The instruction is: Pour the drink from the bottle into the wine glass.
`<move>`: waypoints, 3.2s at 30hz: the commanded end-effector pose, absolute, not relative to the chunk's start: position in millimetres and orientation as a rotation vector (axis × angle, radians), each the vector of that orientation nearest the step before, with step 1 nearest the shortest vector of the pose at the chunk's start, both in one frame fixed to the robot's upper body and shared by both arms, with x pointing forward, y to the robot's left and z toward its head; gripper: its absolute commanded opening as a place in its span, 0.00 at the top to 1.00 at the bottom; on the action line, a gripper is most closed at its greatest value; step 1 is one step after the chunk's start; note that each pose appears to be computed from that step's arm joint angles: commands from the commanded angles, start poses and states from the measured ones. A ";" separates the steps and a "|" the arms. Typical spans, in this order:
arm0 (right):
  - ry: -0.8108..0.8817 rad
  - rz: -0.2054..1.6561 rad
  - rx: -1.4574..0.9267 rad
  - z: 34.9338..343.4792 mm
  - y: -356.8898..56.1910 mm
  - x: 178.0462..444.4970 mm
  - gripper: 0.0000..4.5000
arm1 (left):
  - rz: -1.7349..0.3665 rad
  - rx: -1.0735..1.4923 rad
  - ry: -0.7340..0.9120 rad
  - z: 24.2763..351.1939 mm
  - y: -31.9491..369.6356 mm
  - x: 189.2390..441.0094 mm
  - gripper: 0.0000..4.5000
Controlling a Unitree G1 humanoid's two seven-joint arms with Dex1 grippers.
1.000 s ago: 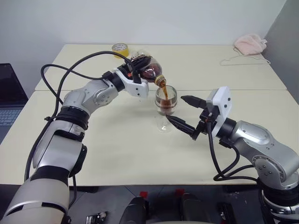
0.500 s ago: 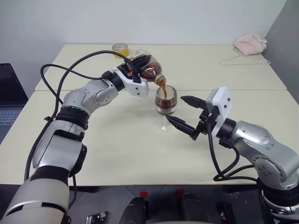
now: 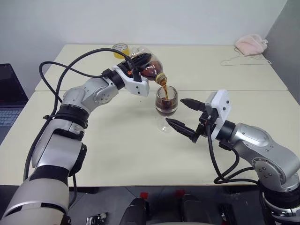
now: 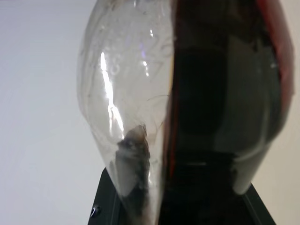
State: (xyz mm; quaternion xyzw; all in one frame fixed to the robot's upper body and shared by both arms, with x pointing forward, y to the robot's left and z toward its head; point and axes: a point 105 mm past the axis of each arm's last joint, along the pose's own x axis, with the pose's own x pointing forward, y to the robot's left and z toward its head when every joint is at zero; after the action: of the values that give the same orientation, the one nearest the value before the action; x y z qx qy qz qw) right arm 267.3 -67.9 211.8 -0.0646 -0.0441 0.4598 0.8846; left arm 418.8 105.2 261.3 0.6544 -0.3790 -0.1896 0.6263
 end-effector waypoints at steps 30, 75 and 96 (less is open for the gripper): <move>-0.145 0.977 -0.149 221.1 -63.2 259.4 0.00 | -0.414 1.474 -0.944 279.1 101.0 412.0 0.80; -0.192 1.081 -0.196 225.5 -58.9 246.2 0.00 | -0.190 0.138 -0.246 173.4 197.0 408.4 0.80; -0.214 1.168 -0.205 240.4 -56.0 235.6 0.00 | -0.052 0.062 -0.172 148.2 225.5 424.0 0.80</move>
State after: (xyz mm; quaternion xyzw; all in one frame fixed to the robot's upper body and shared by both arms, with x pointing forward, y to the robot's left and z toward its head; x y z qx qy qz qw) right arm 237.0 -54.5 228.4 -0.0838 -0.0726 0.5563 0.8236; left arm 420.9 223.0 126.3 0.0224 -0.0481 -0.0329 0.9981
